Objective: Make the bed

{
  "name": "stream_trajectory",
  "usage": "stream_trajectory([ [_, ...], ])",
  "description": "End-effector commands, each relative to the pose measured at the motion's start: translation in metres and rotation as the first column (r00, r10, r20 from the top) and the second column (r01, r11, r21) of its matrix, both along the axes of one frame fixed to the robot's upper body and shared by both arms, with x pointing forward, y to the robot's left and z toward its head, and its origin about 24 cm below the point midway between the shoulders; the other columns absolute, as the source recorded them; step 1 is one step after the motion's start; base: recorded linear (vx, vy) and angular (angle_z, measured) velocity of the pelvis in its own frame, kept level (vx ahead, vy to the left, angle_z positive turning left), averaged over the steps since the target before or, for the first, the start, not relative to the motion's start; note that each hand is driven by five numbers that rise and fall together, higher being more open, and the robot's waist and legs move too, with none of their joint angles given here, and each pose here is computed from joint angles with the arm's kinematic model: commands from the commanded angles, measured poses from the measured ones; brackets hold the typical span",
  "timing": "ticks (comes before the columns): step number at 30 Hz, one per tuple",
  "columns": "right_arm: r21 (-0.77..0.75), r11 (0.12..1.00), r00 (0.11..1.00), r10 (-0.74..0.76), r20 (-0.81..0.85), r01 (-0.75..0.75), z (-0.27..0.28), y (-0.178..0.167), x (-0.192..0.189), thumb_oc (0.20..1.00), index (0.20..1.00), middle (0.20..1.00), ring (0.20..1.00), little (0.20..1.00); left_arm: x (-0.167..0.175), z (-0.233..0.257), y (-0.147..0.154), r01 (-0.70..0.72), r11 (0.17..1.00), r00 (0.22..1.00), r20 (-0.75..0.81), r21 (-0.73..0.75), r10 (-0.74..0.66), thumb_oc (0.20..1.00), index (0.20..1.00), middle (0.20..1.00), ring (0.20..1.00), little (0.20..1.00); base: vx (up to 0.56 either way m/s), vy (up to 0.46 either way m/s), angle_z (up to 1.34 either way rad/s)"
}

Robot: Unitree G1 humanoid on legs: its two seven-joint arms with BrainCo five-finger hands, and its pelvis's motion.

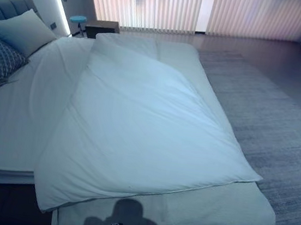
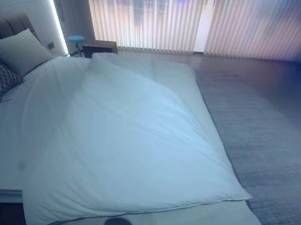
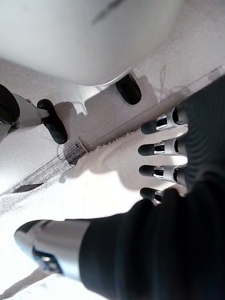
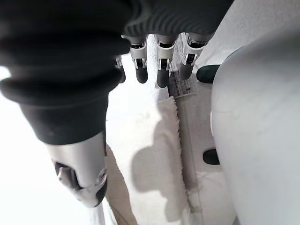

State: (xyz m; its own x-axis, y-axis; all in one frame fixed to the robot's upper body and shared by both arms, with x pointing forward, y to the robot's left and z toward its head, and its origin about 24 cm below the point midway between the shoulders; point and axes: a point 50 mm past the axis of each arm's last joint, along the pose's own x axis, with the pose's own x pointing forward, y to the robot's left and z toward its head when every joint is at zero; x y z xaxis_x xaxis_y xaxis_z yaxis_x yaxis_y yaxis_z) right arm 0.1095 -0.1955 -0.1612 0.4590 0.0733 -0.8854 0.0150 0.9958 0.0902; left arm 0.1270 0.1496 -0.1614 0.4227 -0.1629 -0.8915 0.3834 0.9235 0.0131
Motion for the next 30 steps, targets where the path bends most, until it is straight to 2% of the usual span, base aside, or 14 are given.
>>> stream_trajectory([
  [1, 0.010, 1.000, 0.999, 0.026, -0.023, -0.026, -0.003, 0.009, -0.001, 1.000, 1.000, 1.000, 1.000, 1.000, 0.013, 0.003, -0.008, 0.011, 1.000, 1.000, 0.008, -0.007, -0.011, 1.000, 1.000, 1.000, 1.000, 1.000, 0.00, 0.000, 0.00],
  [6, 0.012, 1.000, 1.000, -0.006, 0.004, 0.006, -0.001, 0.011, 0.005, 1.000, 1.000, 1.000, 1.000, 1.000, 0.030, 0.010, -0.009, -0.130, 0.988, 0.988, 0.071, -0.082, 0.136, 1.000, 1.000, 1.000, 1.000, 1.000, -0.04, -0.014, 0.00],
  [9, 0.027, 1.000, 0.997, 0.005, 0.080, -0.007, 0.006, 0.019, 0.026, 1.000, 1.000, 1.000, 1.000, 1.000, 0.066, 0.027, -0.005, -0.327, 0.922, 0.920, 0.156, -0.208, 0.361, 1.000, 1.000, 1.000, 1.000, 1.000, -0.13, -0.059, 0.02],
  [10, 0.027, 1.000, 0.997, 0.005, 0.080, -0.007, 0.006, 0.019, 0.026, 1.000, 1.000, 1.000, 1.000, 1.000, 0.066, 0.027, -0.005, -0.327, 0.922, 0.919, 0.156, -0.208, 0.361, 1.000, 1.000, 1.000, 1.000, 1.000, -0.24, -0.077, 0.03],
  [11, 0.035, 0.999, 0.992, 0.000, 0.129, -0.004, 0.012, 0.021, 0.040, 1.000, 1.000, 1.000, 1.000, 1.000, 0.089, 0.040, -0.009, -0.402, 0.866, 0.867, 0.182, -0.298, 0.465, 1.000, 1.000, 1.000, 1.000, 1.000, -0.15, -0.026, 0.03],
  [12, 0.035, 0.999, 0.992, 0.000, 0.129, -0.004, 0.012, 0.021, 0.040, 1.000, 1.000, 1.000, 1.000, 1.000, 0.089, 0.040, -0.009, -0.402, 0.866, 0.866, 0.182, -0.298, 0.465, 1.000, 1.000, 1.000, 1.000, 1.000, -0.27, -0.038, -0.03],
  [13, 0.047, 0.999, 0.985, -0.011, 0.170, 0.003, 0.017, 0.021, 0.053, 1.000, 1.000, 1.000, 1.000, 1.000, 0.110, 0.053, -0.014, -0.446, 0.801, 0.819, 0.178, -0.399, 0.545, 1.000, 1.000, 1.000, 1.000, 1.000, -0.12, -0.012, -0.05],
  [16, 0.044, 0.999, 0.976, -0.004, 0.217, -0.006, 0.025, 0.024, 0.067, 1.000, 1.000, 1.000, 1.000, 1.000, 0.129, 0.067, -0.015, -0.498, 0.721, 0.755, 0.168, -0.482, 0.634, 1.000, 1.000, 1.000, 1.000, 1.000, -0.18, -0.025, -0.07],
  [17, 0.047, 0.999, 0.968, -0.001, 0.250, -0.011, 0.030, 0.025, 0.077, 1.000, 1.000, 1.000, 1.000, 1.000, 0.145, 0.080, -0.018, -0.529, 0.642, 0.694, 0.151, -0.555, 0.704, 1.000, 1.000, 1.000, 1.000, 1.000, -0.15, -0.041, -0.04],
  [18, 0.047, 0.999, 0.968, -0.001, 0.251, -0.011, 0.030, 0.025, 0.077, 1.000, 1.000, 1.000, 1.000, 1.000, 0.146, 0.080, -0.018, -0.529, 0.641, 0.694, 0.151, -0.555, 0.704, 1.000, 1.000, 1.000, 1.000, 1.000, -0.23, -0.038, 0.02],
  [19, 0.048, 0.999, 0.957, 0.004, 0.289, -0.018, 0.036, 0.025, 0.088, 1.000, 1.000, 1.000, 1.000, 1.000, 0.164, 0.096, -0.017, -0.548, 0.557, 0.623, 0.139, -0.625, 0.769, 1.000, 1.000, 1.000, 1.000, 1.000, -0.15, -0.015, 0.04],
  [21, 0.058, 0.998, 0.953, -0.010, 0.302, -0.008, 0.039, 0.025, 0.091, 1.000, 1.000, 1.000, 1.000, 1.000, 0.169, 0.101, -0.015, -0.558, 0.529, 0.600, 0.129, -0.639, 0.790, 1.000, 1.000, 1.000, 1.000, 1.000, -0.11, -0.018, 0.00],
  [25, 0.097, 0.995, 0.923, -0.014, 0.385, -0.025, 0.052, 0.033, 0.106, 1.000, 1.000, 1.000, 1.000, 1.000, 0.190, 0.123, -0.005, -0.583, 0.345, 0.445, 0.067, -0.736, 0.893, 1.000, 1.000, 1.000, 1.000, 1.000, -0.07, -0.007, 0.08],
  [30, 0.109, 0.992, 0.879, 0.006, 0.478, -0.066, 0.070, 0.039, 0.123, 1.000, 1.000, 1.000, 1.000, 1.000, 0.212, 0.154, 0.009, -0.531, 0.266, 0.346, 0.081, -0.805, 0.935, 1.000, 1.000, 1.000, 1.000, 1.000, -0.05, 0.012, -0.08],
])
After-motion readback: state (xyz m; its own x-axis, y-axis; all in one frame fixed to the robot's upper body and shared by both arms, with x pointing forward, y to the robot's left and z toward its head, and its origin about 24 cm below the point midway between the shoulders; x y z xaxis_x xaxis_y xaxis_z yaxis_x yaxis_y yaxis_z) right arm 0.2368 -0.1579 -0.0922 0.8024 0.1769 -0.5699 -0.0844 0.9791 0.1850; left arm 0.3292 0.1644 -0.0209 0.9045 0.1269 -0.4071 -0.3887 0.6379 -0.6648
